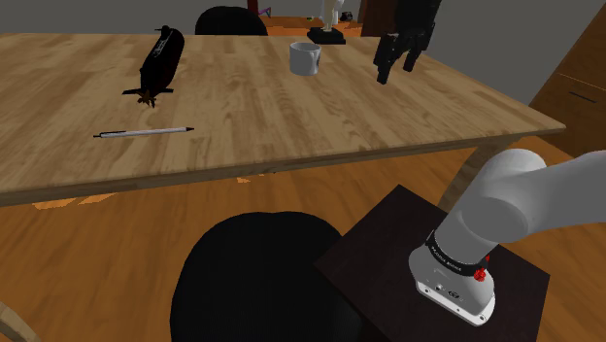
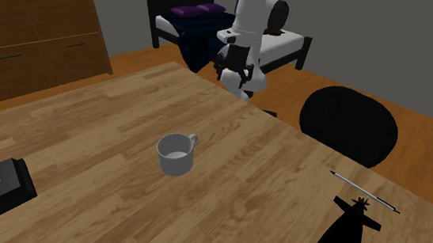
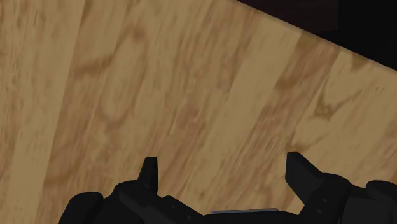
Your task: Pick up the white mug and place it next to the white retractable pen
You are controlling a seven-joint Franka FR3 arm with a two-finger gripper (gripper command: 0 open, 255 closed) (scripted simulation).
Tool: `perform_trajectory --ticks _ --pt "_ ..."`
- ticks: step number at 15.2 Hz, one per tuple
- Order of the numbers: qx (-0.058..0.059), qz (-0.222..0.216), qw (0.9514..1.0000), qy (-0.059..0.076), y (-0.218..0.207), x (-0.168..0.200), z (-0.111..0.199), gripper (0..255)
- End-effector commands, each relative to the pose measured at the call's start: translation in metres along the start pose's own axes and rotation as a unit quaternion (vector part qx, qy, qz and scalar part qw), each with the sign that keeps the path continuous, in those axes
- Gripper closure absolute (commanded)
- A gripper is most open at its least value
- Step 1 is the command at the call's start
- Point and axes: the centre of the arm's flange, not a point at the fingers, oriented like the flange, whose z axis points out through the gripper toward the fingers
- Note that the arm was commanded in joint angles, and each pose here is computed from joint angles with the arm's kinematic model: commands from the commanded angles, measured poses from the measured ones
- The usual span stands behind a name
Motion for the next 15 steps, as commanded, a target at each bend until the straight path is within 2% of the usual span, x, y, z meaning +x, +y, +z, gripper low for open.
perform_trajectory --ticks 1,15 --pt "0.000 0.000 1.0000 0.000 0.000 0.000 0.000 0" --pt "0.047 0.001 0.9989 0.002 0.052 0.178 0.029 0"
